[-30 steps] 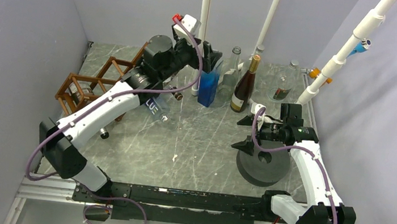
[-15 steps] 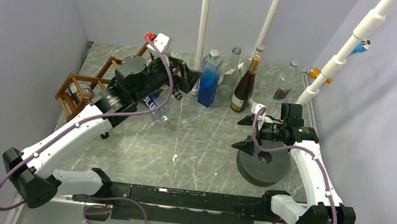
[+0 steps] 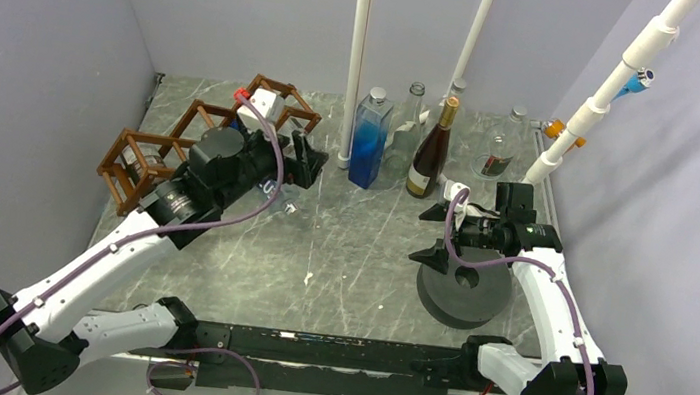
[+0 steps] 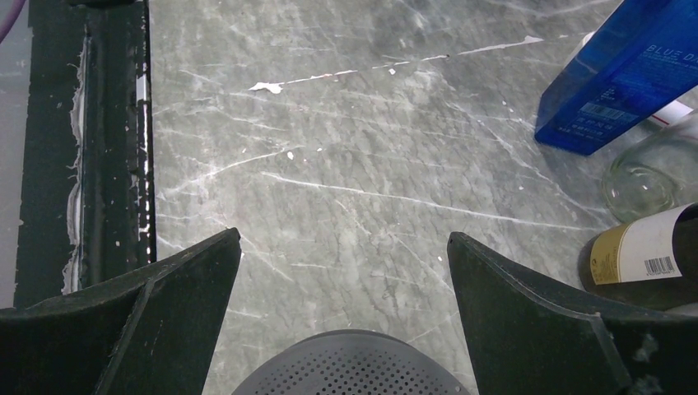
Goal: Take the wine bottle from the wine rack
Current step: Pick up the wine bottle from the wine rack.
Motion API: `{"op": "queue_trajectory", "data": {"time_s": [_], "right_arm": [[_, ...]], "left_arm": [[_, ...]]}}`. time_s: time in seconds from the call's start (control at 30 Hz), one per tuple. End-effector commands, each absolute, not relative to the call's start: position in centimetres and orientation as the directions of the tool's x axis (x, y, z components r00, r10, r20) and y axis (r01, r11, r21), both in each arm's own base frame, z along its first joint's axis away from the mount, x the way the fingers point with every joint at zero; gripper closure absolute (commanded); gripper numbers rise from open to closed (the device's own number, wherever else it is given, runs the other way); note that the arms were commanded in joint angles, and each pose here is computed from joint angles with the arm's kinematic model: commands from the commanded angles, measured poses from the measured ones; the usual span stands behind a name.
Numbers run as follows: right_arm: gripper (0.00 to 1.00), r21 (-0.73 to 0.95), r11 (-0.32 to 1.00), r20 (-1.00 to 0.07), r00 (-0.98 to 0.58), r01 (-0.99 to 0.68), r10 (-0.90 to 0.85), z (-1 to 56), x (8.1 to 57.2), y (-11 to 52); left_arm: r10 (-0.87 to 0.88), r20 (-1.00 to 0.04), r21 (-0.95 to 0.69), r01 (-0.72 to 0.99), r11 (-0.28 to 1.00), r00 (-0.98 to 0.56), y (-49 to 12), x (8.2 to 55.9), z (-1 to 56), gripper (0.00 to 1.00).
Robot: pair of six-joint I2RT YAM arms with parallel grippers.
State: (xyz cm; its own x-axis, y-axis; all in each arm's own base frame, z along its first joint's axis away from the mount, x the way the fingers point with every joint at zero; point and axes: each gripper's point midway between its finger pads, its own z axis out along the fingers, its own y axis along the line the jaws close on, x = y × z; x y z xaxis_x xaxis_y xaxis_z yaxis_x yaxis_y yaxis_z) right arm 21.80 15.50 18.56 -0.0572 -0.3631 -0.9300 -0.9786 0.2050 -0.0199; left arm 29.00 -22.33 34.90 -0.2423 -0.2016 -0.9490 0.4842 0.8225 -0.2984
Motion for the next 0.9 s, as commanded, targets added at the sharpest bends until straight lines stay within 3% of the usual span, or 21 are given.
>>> {"op": "queue_trajectory", "data": {"time_s": [0.0,0.5,0.87], "right_arm": [[0.0,-0.068,0.177,-0.943,0.005,-0.982,-0.333,19.8,22.0,15.8],[0.0,-0.061,0.174,-0.943,0.0,-0.983,-0.332,19.6,22.0,15.8],[0.0,-0.061,0.176,-0.942,-0.001,-0.982,-0.335,19.6,22.0,15.8]], "left_arm": [[-0.237,-0.938,-0.324,0.404,0.855,-0.251,-20.1,28.3,34.4,0.0],[-0.277,-0.897,-0.37,0.241,0.897,-0.345,-15.7,25.2,31.0,0.01],[-0.409,-0.814,-0.47,0.054,0.881,-0.412,-16.1,27.2,26.6,0.01]]}}
